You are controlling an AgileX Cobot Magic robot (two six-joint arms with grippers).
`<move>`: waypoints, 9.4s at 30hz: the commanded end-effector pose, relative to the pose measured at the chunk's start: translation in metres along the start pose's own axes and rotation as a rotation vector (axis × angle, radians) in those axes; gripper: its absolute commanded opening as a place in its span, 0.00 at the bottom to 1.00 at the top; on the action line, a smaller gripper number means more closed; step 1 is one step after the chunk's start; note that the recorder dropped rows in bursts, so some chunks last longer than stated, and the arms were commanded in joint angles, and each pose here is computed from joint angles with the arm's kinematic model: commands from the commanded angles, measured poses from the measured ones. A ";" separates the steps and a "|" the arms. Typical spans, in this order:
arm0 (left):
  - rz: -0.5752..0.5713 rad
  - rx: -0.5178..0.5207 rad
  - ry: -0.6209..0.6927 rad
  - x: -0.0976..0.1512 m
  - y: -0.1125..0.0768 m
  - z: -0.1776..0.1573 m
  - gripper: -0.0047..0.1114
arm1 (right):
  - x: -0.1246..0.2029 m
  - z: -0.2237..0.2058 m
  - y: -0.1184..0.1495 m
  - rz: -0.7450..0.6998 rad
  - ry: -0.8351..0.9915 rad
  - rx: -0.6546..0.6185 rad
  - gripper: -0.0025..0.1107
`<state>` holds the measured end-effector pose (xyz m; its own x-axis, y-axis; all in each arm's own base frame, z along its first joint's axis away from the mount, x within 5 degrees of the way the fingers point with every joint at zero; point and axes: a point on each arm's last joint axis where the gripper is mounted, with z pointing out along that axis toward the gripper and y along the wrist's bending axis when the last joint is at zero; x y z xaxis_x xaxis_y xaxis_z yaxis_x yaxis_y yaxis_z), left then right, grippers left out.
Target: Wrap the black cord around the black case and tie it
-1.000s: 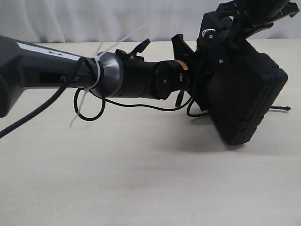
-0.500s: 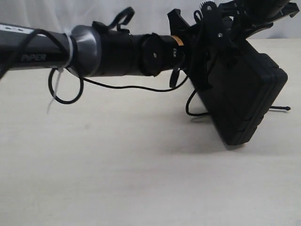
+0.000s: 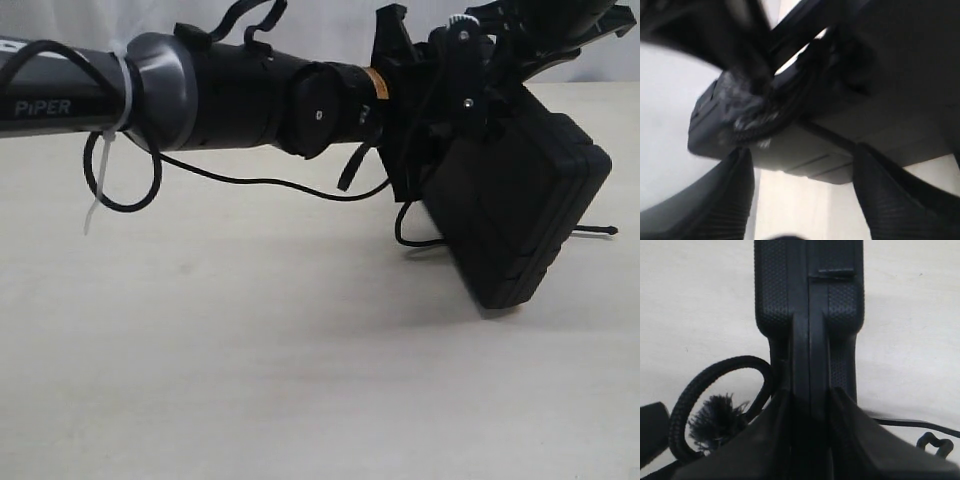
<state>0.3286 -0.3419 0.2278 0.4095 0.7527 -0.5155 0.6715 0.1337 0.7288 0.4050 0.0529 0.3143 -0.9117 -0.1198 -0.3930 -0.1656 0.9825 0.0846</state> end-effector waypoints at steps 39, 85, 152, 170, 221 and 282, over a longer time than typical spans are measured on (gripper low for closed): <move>-0.112 -0.111 -0.058 -0.011 0.028 -0.021 0.04 | 0.005 0.010 0.000 -0.001 0.054 -0.010 0.06; -0.108 -0.134 -0.214 -0.022 -0.022 0.023 0.04 | 0.005 0.010 0.000 -0.001 0.054 -0.010 0.06; -0.410 0.389 -0.035 0.026 -0.073 -0.042 0.33 | 0.033 0.007 -0.030 0.120 0.063 0.020 0.54; -0.348 0.336 0.028 0.038 -0.076 -0.007 0.04 | 0.072 0.155 -0.132 0.562 -0.012 0.045 0.50; -0.362 0.188 -0.035 0.013 -0.031 -0.016 0.14 | 0.066 0.147 -0.129 0.423 -0.050 0.015 0.45; -0.337 -0.111 0.350 0.066 -0.032 -0.017 0.53 | 0.057 0.123 -0.164 0.528 -0.058 0.119 0.44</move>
<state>0.3246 -0.2853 0.1779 -0.0392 0.8349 -0.5490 0.6513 0.4380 0.6196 0.4291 -0.0834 0.1874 -0.8376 0.3194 -0.4432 0.2631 0.9469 0.1850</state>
